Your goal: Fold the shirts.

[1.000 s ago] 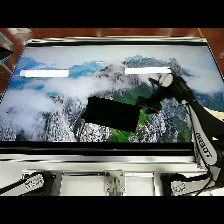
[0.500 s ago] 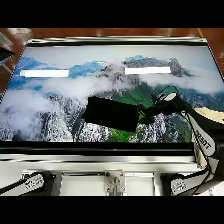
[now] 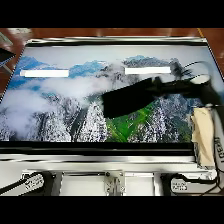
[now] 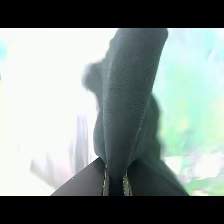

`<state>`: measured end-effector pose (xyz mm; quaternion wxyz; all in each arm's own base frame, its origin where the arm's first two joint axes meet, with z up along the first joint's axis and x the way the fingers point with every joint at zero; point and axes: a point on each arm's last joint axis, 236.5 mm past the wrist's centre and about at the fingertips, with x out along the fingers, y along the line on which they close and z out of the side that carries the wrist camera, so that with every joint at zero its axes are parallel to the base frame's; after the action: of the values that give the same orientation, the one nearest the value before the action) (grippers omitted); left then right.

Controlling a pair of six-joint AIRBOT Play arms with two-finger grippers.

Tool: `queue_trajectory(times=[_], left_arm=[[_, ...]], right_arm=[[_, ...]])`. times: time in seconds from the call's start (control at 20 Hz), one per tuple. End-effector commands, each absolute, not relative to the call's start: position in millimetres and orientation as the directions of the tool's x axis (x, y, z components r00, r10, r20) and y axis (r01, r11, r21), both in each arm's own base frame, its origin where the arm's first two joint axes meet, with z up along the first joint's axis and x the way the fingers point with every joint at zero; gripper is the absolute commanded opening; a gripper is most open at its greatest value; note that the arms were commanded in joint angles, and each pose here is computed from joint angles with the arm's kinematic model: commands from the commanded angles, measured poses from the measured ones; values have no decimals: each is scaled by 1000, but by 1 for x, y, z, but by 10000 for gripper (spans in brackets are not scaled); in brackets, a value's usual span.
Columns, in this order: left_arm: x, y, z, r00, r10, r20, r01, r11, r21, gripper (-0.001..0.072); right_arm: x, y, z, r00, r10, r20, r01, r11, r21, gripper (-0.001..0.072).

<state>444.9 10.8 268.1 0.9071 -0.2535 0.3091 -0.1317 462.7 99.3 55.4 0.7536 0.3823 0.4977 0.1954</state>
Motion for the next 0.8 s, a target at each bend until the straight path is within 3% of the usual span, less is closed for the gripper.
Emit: queue_trajectory(times=[0.0,0.15,0.5,0.75], left_arm=[[440,7,263,754,-411,-512,86,835,-544,40],[436,4,261,740,-422,-524,89,834,-545,40],[419,-10,262,695,-471,-543,119,821,-559,40],[415,-12,267,699,-473,-537,129,821,-556,40]], right_arm=[[442,-30,136,584,418,-696,227,739,634,60],[388,-124,157,596,217,-773,402,753,521,61],[297,-241,138,493,-11,-870,686,620,381,61],[220,-268,112,177,-115,-977,808,584,77,61]])
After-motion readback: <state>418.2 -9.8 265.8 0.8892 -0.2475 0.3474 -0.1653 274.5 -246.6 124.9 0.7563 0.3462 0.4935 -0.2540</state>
